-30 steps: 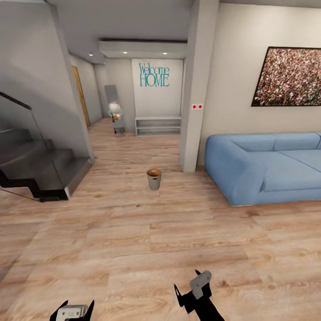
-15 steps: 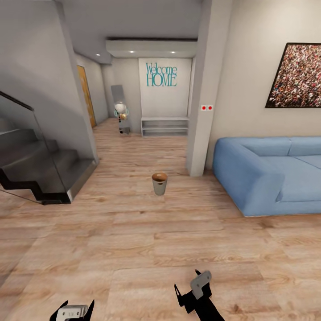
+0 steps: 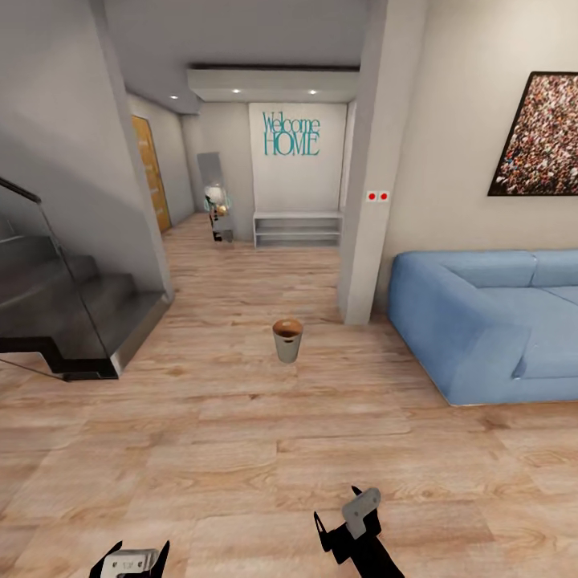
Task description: Put the three can of soda from the living room inside the tash can in the kitchen.
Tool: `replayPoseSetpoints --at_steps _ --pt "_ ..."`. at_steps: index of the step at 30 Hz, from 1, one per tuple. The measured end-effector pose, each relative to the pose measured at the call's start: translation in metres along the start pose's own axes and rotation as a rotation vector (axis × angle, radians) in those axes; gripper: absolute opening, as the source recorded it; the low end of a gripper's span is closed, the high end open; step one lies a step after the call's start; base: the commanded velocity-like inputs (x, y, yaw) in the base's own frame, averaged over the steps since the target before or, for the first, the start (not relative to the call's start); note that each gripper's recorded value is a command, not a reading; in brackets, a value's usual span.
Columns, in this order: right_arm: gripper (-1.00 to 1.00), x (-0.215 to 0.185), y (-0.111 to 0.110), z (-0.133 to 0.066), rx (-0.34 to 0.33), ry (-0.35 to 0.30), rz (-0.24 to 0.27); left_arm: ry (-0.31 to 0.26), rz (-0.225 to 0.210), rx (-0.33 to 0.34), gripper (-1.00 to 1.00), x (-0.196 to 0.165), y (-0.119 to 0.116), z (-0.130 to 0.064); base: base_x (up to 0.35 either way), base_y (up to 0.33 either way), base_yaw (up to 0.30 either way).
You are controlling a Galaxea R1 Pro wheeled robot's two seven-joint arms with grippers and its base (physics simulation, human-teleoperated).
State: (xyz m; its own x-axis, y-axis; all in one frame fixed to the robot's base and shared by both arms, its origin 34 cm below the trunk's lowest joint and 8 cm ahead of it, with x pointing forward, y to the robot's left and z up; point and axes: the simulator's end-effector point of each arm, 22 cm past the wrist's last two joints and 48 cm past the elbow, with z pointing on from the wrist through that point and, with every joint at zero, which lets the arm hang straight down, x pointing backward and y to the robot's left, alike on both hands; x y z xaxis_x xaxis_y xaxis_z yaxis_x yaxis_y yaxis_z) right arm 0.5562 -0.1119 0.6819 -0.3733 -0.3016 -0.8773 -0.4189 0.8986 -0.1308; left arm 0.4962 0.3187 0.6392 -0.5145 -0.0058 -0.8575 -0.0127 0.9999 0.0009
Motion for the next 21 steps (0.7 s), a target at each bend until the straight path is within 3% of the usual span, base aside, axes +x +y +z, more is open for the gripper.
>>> replayPoseSetpoints --at_steps 21 --pt "1.0 0.0 -0.0001 0.0 0.0 0.0 0.0 0.002 0.0 0.001 1.0 0.0006 -0.0005 0.0 0.28 0.0 0.0"
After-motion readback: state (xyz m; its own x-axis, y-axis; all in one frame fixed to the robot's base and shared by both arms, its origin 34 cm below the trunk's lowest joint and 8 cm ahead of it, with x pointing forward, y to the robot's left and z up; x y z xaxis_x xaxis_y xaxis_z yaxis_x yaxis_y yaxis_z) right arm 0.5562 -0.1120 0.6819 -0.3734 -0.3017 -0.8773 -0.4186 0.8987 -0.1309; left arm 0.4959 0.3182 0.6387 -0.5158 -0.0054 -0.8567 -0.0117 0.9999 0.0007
